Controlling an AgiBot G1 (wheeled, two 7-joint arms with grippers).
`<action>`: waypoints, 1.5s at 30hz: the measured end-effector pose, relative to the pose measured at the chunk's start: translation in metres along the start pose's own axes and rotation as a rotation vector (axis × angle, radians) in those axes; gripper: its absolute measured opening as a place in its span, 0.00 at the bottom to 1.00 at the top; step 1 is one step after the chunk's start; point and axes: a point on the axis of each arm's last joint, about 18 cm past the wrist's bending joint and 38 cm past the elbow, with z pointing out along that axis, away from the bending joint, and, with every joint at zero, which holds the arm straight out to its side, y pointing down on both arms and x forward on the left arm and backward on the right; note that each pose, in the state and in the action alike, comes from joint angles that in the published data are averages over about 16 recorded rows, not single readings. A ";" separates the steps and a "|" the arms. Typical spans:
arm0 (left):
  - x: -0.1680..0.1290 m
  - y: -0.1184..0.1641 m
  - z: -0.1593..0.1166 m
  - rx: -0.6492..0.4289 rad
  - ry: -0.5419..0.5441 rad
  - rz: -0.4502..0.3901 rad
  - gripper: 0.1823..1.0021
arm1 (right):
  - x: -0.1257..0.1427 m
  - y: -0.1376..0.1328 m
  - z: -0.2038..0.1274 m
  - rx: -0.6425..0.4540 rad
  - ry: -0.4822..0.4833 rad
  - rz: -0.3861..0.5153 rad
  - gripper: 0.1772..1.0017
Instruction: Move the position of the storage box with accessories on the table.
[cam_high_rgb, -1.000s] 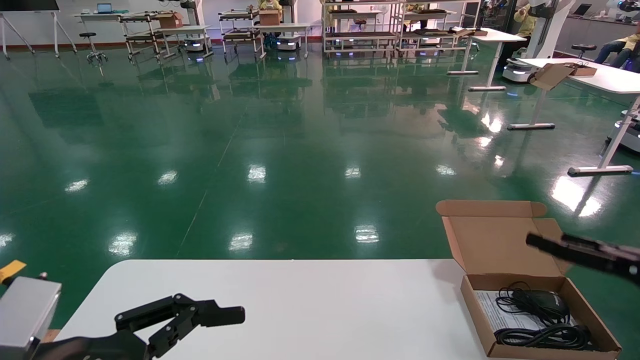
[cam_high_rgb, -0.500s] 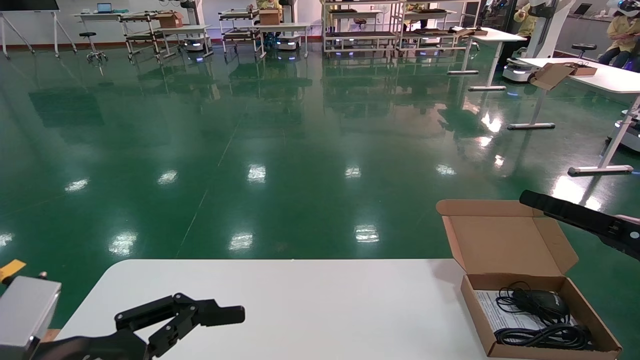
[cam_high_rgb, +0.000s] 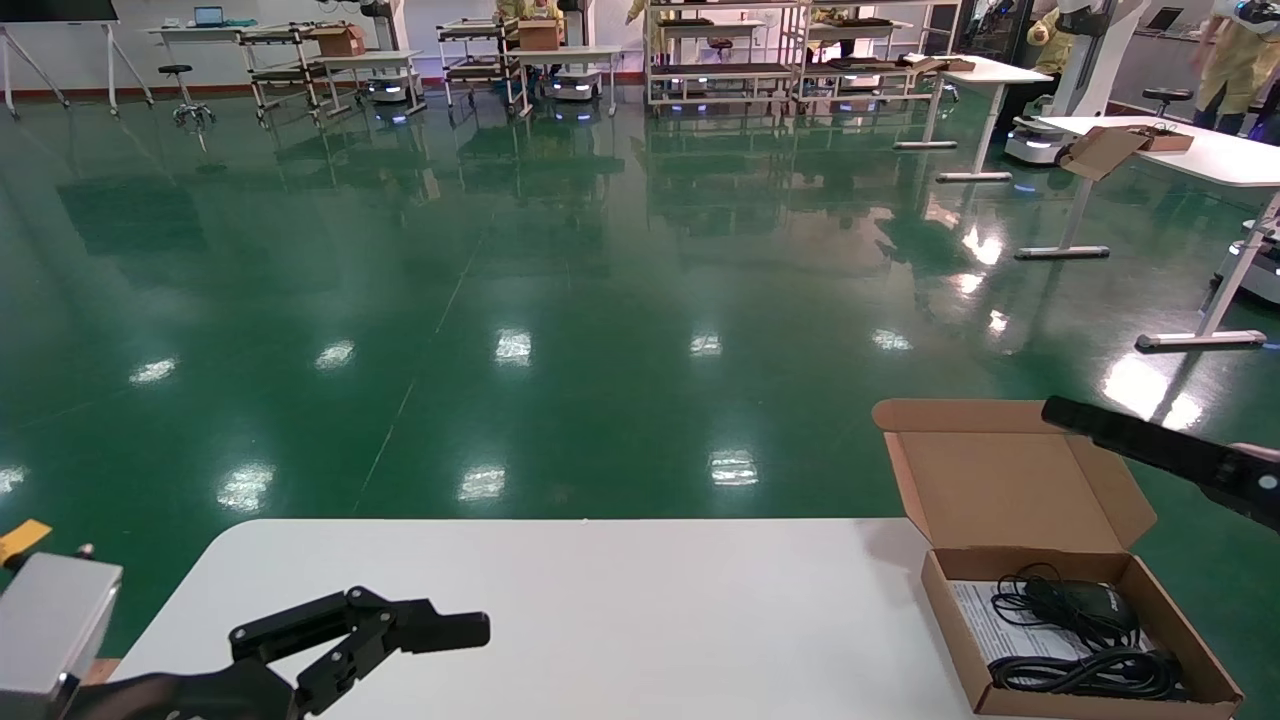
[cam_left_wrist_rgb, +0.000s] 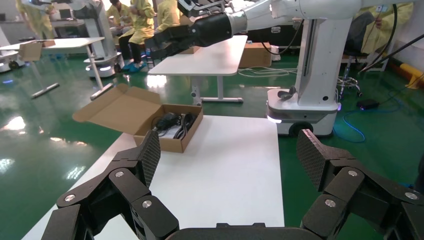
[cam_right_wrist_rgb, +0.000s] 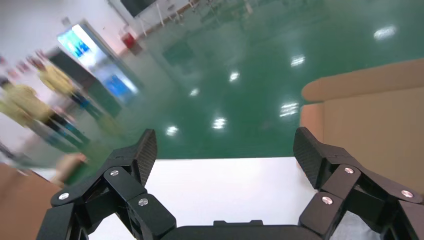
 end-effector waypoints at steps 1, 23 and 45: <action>0.000 0.000 0.000 0.000 0.000 0.000 1.00 | -0.002 0.000 0.001 -0.002 -0.007 -0.008 1.00; 0.000 0.000 0.000 0.000 0.000 0.000 1.00 | -0.069 0.022 0.011 -0.050 -0.280 -0.260 1.00; 0.000 0.000 0.000 0.000 0.000 0.000 1.00 | -0.154 0.061 -0.004 -0.097 -0.590 -0.507 1.00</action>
